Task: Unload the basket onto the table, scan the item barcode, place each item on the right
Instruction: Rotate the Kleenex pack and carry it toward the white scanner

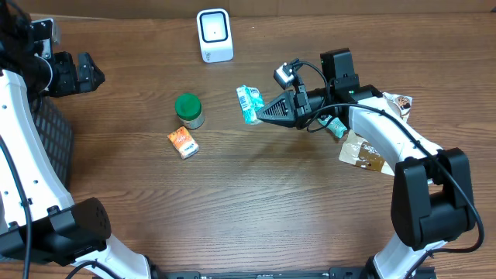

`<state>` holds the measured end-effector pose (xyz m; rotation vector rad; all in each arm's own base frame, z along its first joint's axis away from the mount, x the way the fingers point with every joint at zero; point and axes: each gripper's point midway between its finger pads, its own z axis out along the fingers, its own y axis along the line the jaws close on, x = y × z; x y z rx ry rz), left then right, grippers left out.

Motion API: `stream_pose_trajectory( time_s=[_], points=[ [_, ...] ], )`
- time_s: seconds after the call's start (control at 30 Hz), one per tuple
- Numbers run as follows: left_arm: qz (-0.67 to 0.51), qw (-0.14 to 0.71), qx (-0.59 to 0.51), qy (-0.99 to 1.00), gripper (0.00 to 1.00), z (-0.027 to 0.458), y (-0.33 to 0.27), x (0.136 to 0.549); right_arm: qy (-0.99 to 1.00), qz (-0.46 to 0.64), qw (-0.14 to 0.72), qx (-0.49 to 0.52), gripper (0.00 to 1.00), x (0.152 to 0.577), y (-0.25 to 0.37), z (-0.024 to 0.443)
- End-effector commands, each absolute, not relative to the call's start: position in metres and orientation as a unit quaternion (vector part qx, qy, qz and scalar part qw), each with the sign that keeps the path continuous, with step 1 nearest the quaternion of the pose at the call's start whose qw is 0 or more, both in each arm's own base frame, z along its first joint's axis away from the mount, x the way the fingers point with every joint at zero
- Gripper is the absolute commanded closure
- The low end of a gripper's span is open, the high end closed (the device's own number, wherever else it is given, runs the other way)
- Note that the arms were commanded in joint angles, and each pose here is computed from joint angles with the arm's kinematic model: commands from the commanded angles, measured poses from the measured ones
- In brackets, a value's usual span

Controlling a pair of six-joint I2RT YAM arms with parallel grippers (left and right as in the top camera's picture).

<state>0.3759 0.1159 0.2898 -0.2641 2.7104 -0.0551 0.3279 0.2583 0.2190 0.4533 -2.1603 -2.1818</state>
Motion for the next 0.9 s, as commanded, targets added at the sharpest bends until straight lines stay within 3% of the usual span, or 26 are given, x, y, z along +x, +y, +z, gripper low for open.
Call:
stream_pose_trajectory(
  time_s=[0.0,0.67,0.87],
  points=[
    [-0.013,0.222,-0.083,0.971,0.00,0.300,0.115,0.375,-0.682,-0.712,0.008,0.168,0.96,0.324,0.257,0.235],
    [-0.013,0.222,-0.083,0.971,0.00,0.300,0.115,0.375,-0.684,-0.710,0.004,0.169,0.96,0.325,0.257,0.234],
    [-0.013,0.222,-0.083,0.971,0.00,0.300,0.115,0.375,-0.792,-0.605,-0.018,0.077,0.96,0.348,0.260,0.181]
  ],
)
